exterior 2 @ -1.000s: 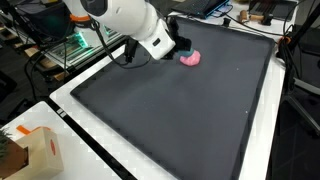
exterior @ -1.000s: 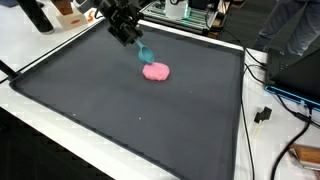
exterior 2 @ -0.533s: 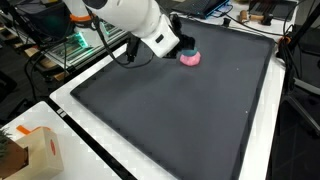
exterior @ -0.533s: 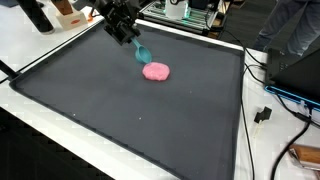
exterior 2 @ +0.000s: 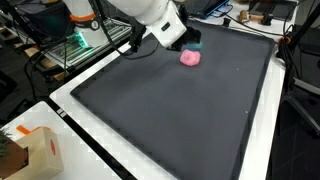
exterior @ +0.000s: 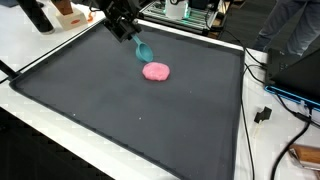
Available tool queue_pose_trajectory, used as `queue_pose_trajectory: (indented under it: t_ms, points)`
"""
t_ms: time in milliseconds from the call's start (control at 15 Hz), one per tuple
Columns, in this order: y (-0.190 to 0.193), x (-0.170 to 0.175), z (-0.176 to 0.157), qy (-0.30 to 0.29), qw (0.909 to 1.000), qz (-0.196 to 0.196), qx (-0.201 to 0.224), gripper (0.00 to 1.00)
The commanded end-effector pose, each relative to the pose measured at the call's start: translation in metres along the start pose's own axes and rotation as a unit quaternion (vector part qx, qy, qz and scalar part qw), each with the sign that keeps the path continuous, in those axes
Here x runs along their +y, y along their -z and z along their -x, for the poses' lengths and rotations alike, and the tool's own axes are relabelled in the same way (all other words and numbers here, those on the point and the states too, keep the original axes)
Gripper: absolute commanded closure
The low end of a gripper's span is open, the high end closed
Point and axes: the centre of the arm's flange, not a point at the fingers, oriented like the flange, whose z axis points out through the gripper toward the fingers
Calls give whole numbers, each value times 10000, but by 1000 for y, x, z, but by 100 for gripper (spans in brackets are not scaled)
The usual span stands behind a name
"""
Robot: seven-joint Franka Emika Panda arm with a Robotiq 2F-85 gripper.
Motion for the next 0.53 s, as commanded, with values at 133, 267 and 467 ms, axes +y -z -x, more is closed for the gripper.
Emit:
queue_pose_trajectory:
  t_ms: [133, 267, 467]
  points:
    - [4, -60, -8, -561, 9946, 865, -107, 75]
    - [0, -82, -12, -701, 9883, 1348, -95, 75]
    - [-11, -119, -15, -844, 9743, 2086, -105, 75]
